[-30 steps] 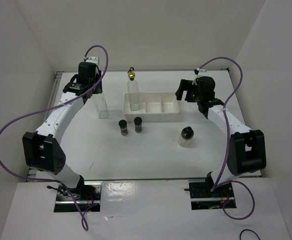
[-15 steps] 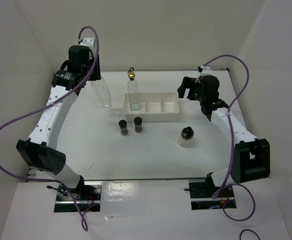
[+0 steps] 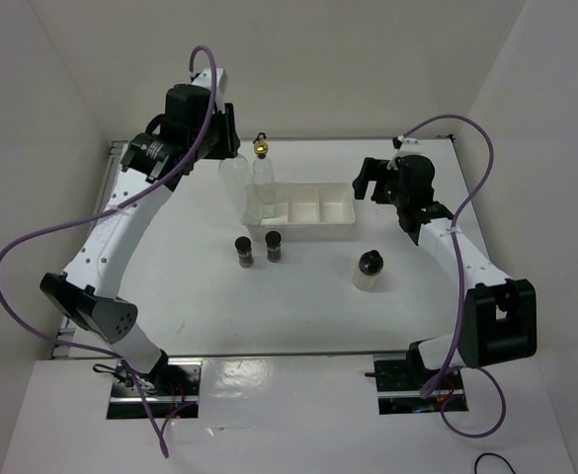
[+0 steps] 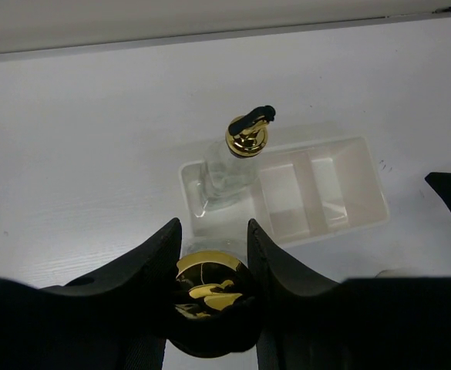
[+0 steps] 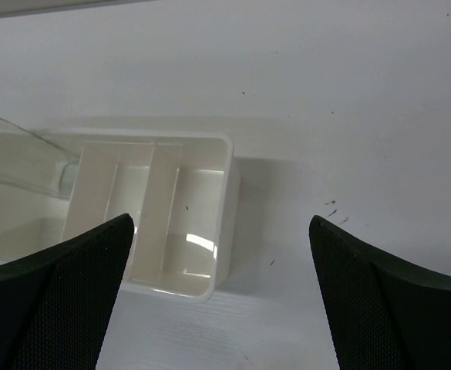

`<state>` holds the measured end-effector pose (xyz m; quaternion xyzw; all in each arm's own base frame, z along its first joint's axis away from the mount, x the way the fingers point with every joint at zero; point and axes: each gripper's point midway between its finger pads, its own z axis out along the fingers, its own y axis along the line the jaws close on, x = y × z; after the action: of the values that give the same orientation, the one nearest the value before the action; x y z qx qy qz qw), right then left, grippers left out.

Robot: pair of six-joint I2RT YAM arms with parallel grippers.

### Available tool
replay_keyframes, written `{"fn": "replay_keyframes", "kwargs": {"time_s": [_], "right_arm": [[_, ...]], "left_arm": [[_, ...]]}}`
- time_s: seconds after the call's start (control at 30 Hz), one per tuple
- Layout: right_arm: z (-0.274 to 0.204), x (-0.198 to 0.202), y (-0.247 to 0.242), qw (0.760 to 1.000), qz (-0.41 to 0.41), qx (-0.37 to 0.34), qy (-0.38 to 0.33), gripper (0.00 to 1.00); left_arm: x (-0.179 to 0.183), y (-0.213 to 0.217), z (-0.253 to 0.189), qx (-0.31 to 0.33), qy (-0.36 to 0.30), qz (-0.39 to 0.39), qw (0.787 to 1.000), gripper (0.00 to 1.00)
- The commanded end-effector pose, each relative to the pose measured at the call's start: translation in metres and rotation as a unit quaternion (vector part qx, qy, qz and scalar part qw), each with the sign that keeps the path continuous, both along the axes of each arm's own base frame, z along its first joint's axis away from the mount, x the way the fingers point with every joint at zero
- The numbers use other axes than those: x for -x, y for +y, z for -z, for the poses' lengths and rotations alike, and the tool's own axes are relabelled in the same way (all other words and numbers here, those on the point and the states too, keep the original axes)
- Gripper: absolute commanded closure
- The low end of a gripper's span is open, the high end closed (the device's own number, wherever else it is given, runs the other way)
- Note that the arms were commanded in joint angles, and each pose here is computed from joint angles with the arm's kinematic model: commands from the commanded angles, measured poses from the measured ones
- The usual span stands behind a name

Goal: Organize the condiment bottles

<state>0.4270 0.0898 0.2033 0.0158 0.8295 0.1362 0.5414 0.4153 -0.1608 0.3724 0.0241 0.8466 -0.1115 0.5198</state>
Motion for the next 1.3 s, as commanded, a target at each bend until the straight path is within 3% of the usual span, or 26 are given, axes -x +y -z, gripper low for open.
{"fn": "replay_keyframes", "kwargs": {"time_s": [0.0, 0.17, 0.53, 1.27], "right_arm": [[-0.017, 0.004, 0.001, 1.0, 0.001, -0.004, -0.028, 0.01], [-0.017, 0.004, 0.001, 1.0, 0.001, -0.004, -0.028, 0.01], [-0.013, 0.005, -0.001, 1.0, 0.003, 0.003, -0.025, 0.01], [-0.001, 0.002, -0.003, 1.0, 0.004, 0.015, -0.013, 0.01]], "left_arm": [[-0.002, -0.018, -0.041, 0.048, -0.053, 0.0, 0.997, 0.88], [-0.011, -0.026, -0.017, 0.047, -0.049, -0.028, 0.997, 0.9], [-0.024, -0.028, -0.016, 0.081, -0.071, -0.055, 0.993, 0.91], [-0.035, -0.042, 0.044, 0.022, -0.052, -0.106, 0.993, 0.92]]}}
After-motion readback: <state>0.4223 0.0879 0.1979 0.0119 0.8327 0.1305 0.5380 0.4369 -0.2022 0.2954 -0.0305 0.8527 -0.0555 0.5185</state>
